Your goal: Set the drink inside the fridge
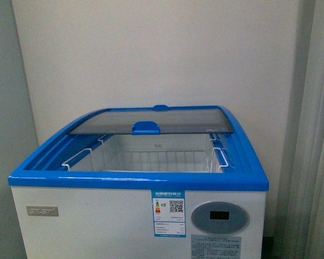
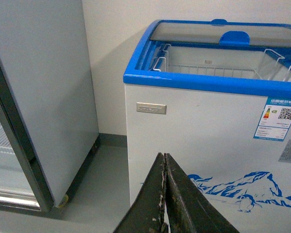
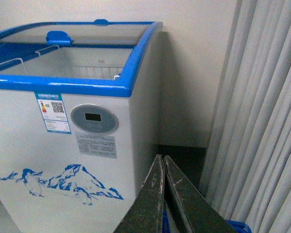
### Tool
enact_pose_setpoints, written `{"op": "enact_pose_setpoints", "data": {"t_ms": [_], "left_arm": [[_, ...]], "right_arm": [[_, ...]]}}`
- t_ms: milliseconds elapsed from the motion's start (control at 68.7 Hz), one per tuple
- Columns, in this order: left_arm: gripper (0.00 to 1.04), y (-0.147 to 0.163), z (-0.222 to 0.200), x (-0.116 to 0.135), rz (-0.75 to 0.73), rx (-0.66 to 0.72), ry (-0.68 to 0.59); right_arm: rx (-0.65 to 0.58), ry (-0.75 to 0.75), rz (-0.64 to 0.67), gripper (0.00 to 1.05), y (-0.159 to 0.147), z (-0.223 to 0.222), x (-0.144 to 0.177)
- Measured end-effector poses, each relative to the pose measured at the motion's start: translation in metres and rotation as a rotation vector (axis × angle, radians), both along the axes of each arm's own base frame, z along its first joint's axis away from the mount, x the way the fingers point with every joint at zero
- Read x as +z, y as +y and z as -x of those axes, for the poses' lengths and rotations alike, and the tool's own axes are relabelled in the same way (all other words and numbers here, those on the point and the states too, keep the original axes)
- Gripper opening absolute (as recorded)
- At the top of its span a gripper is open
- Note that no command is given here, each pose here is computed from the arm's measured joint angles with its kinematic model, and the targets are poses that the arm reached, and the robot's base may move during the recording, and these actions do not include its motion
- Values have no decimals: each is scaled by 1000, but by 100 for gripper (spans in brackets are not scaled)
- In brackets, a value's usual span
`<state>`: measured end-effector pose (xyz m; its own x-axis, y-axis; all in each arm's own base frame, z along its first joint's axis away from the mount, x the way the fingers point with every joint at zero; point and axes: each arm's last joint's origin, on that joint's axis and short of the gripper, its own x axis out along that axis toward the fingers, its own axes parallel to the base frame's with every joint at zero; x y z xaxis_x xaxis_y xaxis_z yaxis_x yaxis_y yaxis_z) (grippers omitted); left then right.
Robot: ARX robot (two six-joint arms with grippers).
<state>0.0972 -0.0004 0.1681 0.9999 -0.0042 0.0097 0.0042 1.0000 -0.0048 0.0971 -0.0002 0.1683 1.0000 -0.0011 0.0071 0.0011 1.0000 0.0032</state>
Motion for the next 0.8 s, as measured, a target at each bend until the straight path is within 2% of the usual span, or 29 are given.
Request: {"op": "enact_pose_setpoints", "data": {"t_ms": [73,597,641,801], "left_arm": [[5,0,0,0,1,0,0],[96,0,0,0,0,0,0],[98,0,0,0,-1,0,0],[97,0,0,0,-1,0,0]], "right_arm": [[0,0,0,5,0,0,0],[0,-1,1,94,0,0,0],[0,-1,0,98,0,0,0],[0,-1,1,97,0,0,0]]}}
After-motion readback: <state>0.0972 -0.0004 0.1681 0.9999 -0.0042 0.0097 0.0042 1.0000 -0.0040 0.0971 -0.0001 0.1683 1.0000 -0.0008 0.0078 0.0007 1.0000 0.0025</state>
